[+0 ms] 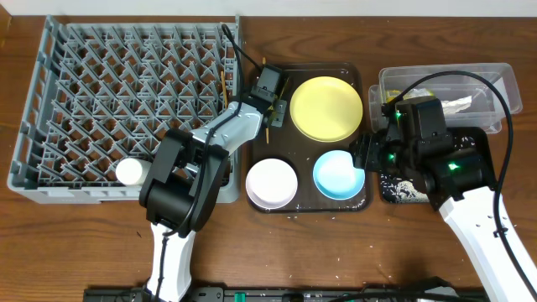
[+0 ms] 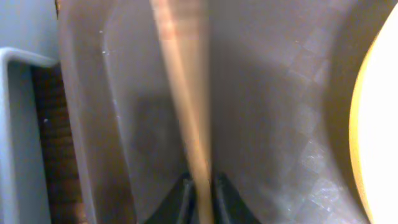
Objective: Sort waste into correct bins and load items into the dishwasher
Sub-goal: 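Grasp the second wooden chopstick on the tray with the left gripper, then carry the chopstick into the dish rack and release with left gripper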
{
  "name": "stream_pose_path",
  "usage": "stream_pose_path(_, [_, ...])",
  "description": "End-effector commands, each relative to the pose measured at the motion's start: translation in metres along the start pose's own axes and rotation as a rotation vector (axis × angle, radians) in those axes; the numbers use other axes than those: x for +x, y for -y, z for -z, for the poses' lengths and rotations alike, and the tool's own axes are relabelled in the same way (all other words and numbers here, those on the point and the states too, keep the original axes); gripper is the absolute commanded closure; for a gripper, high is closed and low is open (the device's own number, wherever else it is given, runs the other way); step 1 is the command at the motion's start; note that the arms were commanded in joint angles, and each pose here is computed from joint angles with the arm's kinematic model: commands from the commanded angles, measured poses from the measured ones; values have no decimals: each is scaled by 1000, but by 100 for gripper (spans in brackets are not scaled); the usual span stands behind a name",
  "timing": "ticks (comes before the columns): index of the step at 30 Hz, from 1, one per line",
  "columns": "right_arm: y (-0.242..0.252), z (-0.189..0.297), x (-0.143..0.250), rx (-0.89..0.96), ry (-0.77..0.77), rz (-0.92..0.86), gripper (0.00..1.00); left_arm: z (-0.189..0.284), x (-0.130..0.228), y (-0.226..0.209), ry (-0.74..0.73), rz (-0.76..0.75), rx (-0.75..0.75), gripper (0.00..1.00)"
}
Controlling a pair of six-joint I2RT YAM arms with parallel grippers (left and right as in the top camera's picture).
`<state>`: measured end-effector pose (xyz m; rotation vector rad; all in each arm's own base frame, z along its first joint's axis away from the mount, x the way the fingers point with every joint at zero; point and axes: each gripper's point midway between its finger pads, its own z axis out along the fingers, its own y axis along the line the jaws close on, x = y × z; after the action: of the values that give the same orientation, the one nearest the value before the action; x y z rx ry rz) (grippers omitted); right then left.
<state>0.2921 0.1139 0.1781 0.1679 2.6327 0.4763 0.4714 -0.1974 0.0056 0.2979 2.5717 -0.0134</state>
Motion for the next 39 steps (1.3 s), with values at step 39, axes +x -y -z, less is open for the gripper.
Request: stream_pose_path(39, [-2, 0, 1, -1, -2, -15, 36, 116, 18, -91, -138, 179, -145, 87])
